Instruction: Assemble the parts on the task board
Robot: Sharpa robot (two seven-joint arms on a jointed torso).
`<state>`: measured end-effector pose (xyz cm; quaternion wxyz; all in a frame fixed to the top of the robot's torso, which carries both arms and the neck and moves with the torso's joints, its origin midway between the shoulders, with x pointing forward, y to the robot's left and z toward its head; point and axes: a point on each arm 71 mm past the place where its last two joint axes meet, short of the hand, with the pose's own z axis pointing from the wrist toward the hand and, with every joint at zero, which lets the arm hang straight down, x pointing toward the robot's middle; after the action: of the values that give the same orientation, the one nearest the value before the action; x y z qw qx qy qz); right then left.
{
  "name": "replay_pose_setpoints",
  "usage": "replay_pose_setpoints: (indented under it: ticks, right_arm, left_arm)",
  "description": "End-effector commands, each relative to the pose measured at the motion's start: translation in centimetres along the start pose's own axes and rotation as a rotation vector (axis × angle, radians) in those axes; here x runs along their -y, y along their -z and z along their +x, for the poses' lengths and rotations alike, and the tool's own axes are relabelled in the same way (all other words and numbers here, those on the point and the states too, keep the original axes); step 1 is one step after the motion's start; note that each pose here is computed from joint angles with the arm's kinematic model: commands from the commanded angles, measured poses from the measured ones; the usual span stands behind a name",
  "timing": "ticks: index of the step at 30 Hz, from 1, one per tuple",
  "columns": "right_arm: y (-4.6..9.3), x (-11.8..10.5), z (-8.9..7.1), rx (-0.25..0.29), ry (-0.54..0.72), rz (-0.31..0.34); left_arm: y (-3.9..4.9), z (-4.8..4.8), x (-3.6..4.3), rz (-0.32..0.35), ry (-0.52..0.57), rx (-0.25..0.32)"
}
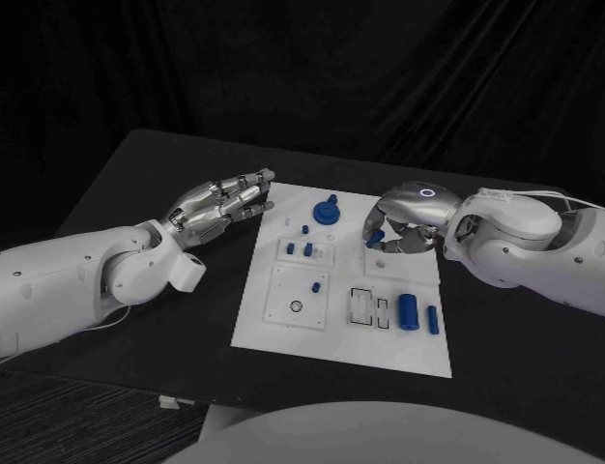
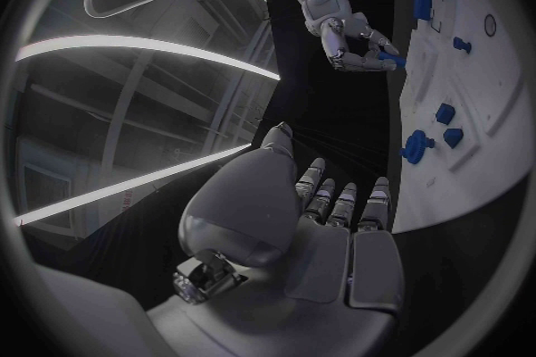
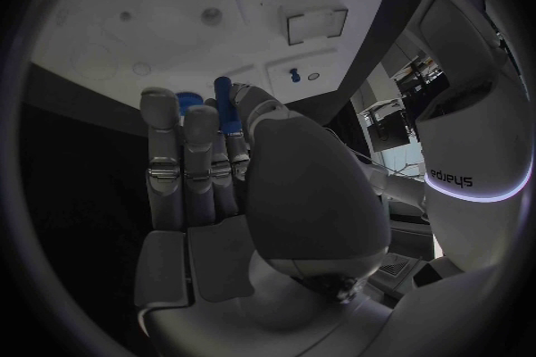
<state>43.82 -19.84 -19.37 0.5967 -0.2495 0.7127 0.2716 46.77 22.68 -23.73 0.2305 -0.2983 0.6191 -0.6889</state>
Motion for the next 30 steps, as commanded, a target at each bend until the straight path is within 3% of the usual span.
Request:
replay_pose_setpoints:
  ticks: [1,6,11,16,21,30]
  right_arm:
    - [-0.7,-1.4,-1.2,0.023,0.016,-0.049]
    - [-2.4,-4.3,-1.7,-0.015,0.103,-0.137]
    - [-4.2,-7.2,-1.4,-0.067,0.17,-0.218]
    - [-5.9,-9.9,-0.9,-0.085,0.21,-0.293]
    - [-7.1,-12.1,0.3,-0.108,0.212,-0.35]
    - [-7.9,-14.1,2.9,-0.134,0.173,-0.397]
  left_arm:
    - [-0.11,0.19,-0.02,0.006,0.014,-0.014]
    - [-0.25,0.24,-0.08,0.003,0.017,-0.019]
    - [-0.44,0.35,-0.14,0.003,0.019,-0.025]
    - [-0.47,0.33,-0.18,-0.001,0.02,-0.027]
    - [-0.34,0.25,-0.15,-0.001,0.019,-0.023]
    - [-0.23,0.25,-0.09,0.003,0.019,-0.022]
